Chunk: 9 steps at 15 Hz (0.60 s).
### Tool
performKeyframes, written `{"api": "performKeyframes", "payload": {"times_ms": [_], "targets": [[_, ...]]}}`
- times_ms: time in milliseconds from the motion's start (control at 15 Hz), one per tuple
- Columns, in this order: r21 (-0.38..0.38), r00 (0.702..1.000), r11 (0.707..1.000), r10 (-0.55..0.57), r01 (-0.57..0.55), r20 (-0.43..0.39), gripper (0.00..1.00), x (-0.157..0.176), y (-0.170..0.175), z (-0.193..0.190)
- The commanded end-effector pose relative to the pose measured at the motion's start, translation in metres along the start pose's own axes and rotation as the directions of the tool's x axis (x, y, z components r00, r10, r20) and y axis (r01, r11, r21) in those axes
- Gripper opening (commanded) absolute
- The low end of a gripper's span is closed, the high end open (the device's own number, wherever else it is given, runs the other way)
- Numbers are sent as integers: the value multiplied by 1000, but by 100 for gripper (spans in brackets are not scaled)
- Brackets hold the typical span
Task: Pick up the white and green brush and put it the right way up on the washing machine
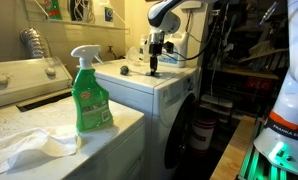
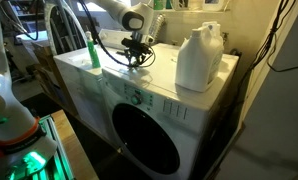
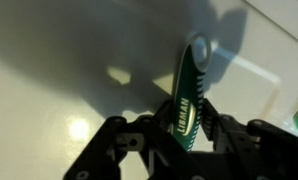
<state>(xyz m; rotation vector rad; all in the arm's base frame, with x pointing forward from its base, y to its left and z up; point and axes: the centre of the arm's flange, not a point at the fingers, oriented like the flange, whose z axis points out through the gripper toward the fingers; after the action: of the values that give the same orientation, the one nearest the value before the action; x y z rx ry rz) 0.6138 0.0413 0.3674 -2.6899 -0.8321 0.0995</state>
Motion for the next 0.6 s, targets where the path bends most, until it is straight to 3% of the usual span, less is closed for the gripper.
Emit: {"api": "performKeyframes", "payload": {"times_ms": [0, 267, 533], "targets": [[-2, 1000, 1000, 8, -8, -19, 6, 2, 5, 3], [-10, 999, 1000, 22, -22, -26, 8, -5, 7, -2], [-85, 998, 995, 45, -48, -43, 8, -5, 1, -17]]}}
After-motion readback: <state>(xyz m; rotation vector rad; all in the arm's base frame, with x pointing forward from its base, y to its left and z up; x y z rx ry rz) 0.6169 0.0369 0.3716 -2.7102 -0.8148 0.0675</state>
